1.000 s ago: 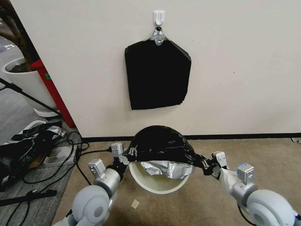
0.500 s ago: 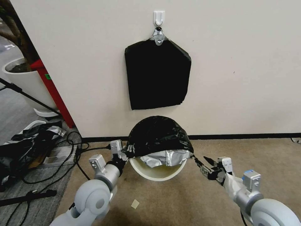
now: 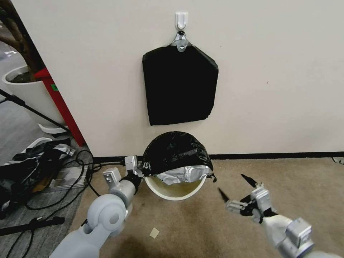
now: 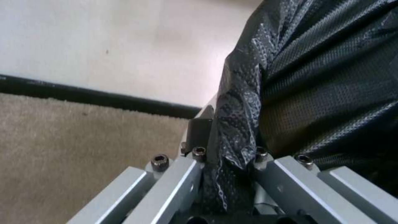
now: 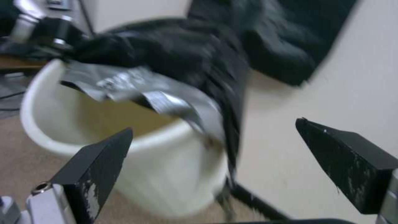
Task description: Place a trash bag onto the trash bin.
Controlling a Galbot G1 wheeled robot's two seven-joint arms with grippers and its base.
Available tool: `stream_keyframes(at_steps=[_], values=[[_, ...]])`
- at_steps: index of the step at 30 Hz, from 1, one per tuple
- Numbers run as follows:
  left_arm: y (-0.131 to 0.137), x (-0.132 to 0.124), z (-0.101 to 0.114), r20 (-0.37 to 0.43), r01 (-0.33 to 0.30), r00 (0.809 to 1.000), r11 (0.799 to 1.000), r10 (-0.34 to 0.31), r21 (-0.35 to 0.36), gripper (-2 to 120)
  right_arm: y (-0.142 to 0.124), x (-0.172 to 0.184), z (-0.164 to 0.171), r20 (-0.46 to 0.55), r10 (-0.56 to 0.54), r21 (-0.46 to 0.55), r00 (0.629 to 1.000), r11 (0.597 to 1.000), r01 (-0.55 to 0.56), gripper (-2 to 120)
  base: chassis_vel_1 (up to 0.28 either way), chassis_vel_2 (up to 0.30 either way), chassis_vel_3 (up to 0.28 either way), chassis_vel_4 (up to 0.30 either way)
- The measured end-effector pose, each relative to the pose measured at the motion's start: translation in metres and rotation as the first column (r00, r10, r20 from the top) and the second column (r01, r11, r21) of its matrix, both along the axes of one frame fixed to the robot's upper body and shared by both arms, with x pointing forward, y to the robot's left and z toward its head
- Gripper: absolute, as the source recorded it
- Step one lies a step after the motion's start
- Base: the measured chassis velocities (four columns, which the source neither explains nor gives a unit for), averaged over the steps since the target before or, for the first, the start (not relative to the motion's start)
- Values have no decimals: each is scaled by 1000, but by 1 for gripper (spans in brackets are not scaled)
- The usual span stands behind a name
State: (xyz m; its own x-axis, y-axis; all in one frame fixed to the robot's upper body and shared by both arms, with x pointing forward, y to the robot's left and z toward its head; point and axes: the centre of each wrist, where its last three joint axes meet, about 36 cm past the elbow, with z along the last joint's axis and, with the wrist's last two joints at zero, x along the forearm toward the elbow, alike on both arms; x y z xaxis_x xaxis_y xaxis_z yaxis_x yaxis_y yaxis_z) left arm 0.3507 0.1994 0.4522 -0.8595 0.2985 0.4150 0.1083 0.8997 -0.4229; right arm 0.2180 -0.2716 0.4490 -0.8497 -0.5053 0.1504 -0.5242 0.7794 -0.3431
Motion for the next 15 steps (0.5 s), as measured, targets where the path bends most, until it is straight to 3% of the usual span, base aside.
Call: stream_keyframes(at_steps=[5, 15], values=[[-7, -8, 8, -9, 23, 1000, 999, -23, 35, 3, 12, 3, -2, 32, 71, -19, 997, 997, -71, 100, 0, 0, 0, 0], [-12, -15, 18, -13, 33, 999, 998, -32, 52, 3, 6, 11, -4, 166, 178, -243, 970, 961, -135, 98, 0, 0, 0, 0]])
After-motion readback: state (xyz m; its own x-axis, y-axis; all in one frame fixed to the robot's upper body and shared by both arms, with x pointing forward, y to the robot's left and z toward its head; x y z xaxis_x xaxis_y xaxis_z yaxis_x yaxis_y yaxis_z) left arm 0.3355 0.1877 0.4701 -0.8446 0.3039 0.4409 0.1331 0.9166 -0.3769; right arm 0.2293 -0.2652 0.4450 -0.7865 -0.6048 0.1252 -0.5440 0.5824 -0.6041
